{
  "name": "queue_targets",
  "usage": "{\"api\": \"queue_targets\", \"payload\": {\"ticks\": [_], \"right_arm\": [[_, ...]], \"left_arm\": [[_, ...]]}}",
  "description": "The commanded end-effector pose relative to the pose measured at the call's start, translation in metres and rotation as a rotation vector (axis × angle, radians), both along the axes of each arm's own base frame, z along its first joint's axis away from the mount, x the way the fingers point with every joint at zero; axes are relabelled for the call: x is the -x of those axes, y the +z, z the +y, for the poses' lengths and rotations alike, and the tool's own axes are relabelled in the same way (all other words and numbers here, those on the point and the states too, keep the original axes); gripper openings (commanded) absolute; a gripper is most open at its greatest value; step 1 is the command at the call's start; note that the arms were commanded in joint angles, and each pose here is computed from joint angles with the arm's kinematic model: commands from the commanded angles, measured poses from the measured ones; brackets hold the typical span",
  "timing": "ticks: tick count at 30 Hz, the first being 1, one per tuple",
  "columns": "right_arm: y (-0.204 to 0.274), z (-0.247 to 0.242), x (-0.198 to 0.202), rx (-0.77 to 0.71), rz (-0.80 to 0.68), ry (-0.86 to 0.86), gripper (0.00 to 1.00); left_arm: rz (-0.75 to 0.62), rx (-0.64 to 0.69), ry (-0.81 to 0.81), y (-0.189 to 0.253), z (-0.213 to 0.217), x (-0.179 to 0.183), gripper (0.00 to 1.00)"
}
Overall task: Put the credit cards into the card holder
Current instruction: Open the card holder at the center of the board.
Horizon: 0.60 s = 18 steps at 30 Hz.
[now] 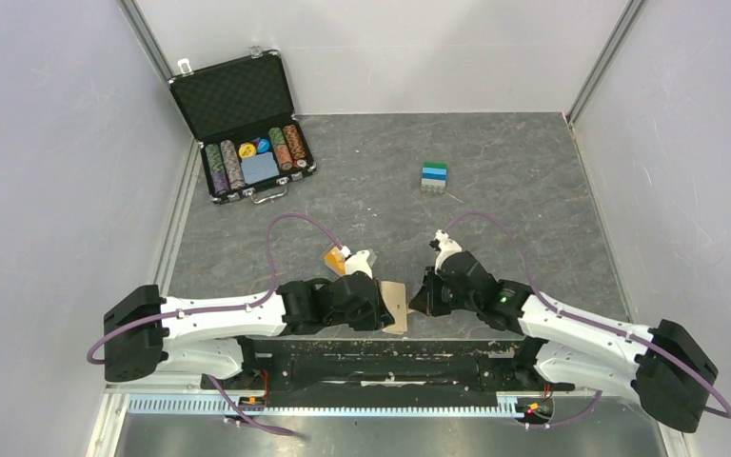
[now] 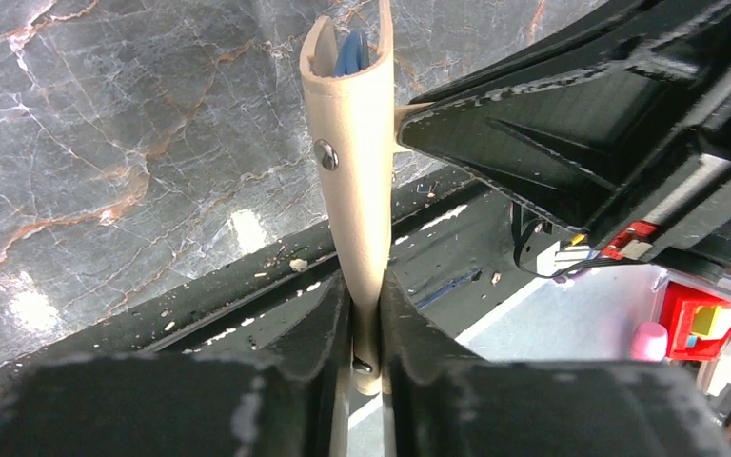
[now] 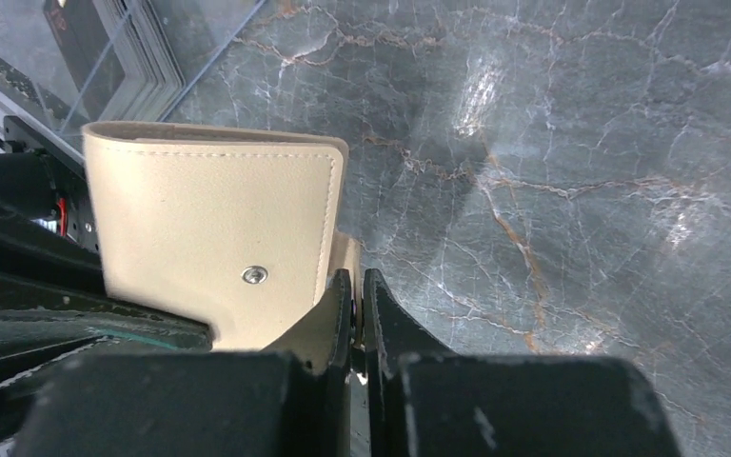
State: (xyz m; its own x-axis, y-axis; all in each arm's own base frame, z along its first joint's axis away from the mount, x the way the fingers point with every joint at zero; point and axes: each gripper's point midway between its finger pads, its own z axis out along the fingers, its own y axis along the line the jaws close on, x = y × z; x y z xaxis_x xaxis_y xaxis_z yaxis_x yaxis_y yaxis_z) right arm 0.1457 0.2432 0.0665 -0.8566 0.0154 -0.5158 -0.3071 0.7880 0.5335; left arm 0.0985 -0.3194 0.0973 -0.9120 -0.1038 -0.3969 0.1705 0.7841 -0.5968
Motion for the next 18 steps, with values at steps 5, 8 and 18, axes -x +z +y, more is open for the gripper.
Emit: {"api": "queue_targets", "payload": {"ticks": [5, 8, 18], "right_arm": [[0.087, 0.005, -0.025, -0.085, -0.255, 0.068, 0.00], [0.122, 0.004, -0.030, -0.077, -0.357, 0.123, 0.00], [0.182, 0.009, -0.018, -0.047, -0.486, 0.349, 0.00]], "left_arm": [[-0.092, 0.018, 0.029, 0.031, 0.006, -0.012, 0.67], [-0.142, -0.050, 0.079, 0.036, 0.030, -0.022, 0.90], [-0.322, -0.063, -0.001, 0.084, 0.066, -0.044, 1.00]]}}
